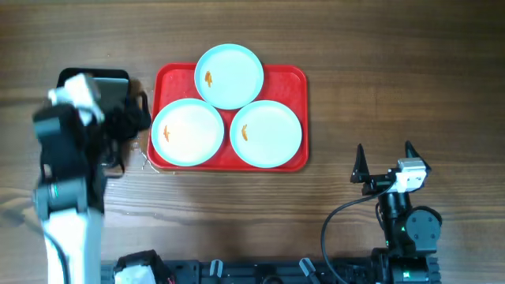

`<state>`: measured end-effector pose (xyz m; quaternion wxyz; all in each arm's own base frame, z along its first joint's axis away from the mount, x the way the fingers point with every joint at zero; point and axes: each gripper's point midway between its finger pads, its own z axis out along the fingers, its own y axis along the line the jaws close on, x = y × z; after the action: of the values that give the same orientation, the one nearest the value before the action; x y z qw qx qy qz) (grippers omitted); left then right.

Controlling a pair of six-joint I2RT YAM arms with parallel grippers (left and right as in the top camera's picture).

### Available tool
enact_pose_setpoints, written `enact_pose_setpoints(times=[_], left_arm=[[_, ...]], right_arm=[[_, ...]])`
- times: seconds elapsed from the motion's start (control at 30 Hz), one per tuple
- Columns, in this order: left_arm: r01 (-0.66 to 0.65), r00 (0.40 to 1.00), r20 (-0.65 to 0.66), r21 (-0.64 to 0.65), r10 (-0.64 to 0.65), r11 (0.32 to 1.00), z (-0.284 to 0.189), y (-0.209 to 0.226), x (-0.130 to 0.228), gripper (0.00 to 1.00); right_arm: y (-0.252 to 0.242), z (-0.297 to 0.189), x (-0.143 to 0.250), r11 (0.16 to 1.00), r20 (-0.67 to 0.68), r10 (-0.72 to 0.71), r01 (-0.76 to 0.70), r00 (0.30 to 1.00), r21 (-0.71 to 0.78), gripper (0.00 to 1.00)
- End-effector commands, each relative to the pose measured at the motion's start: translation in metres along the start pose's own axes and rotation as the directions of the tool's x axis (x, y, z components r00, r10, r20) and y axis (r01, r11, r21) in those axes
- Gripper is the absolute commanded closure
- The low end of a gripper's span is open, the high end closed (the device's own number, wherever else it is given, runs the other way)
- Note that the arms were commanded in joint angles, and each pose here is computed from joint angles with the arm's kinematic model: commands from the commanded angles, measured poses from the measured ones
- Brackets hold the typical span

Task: Clean dirty plates on tray and stack at the side
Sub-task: 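Reach the left gripper into the black tray and grasp the sponge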

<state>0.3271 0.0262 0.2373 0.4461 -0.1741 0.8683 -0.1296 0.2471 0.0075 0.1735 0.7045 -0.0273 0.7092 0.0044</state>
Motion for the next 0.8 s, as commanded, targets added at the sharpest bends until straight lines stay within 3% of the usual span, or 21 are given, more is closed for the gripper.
enact_pose_setpoints(times=[0.0,0.07,0.13,0.27,0.37,0.4,0.53,0.63,0.67,0.77], left_arm=[[0.098,0.993,-0.045,-0.228,-0.111,0.969,0.035,0.053,-0.006,0.00],[0.256,0.961,0.007,-0.390,-0.276,0.885,0.045,0.111,-0.009,0.00],[0.386,0.912,0.062,-0.470,-0.406,0.794,0.054,0.166,-0.005,0.00],[0.449,0.855,0.044,-0.562,-0.517,0.695,0.088,0.234,0.030,0.00],[0.446,0.849,0.027,-0.572,-0.528,0.688,0.117,0.251,0.046,0.00],[0.443,0.845,0.016,-0.579,-0.534,0.684,0.125,0.257,0.054,0.07],[0.441,0.842,0.004,-0.581,-0.539,0.684,0.146,0.268,0.068,0.11],[0.435,0.849,0.003,-0.572,-0.529,0.695,0.151,0.265,0.067,0.41],[0.419,0.856,-0.009,-0.571,-0.516,0.706,0.152,0.263,0.067,0.57],[0.261,0.911,-0.125,-0.563,-0.394,0.784,0.153,0.257,0.072,0.48]], right_arm=[[0.001,0.000,-0.002,1.000,0.008,-0.018,0.018,1.000,-0.002,0.00],[0.001,0.000,-0.002,1.000,0.008,-0.018,0.018,1.000,-0.002,0.00],[0.001,0.000,-0.002,1.000,0.008,-0.018,0.018,1.000,-0.002,0.00],[0.001,0.000,-0.002,1.000,0.008,-0.017,0.017,1.000,-0.002,0.00],[0.001,0.000,-0.002,1.000,0.008,-0.018,0.018,1.000,-0.002,0.00],[0.001,0.000,-0.002,1.000,0.008,-0.017,0.017,1.000,-0.002,0.00],[0.001,0.000,-0.002,1.000,0.008,-0.017,0.017,1.000,-0.002,0.00],[0.001,0.000,-0.002,1.000,0.008,-0.017,0.017,1.000,-0.002,0.00],[0.001,0.000,-0.002,1.000,0.008,-0.018,0.018,1.000,-0.002,0.00],[0.001,0.000,-0.002,1.000,0.008,-0.018,0.018,1.000,-0.002,0.00]])
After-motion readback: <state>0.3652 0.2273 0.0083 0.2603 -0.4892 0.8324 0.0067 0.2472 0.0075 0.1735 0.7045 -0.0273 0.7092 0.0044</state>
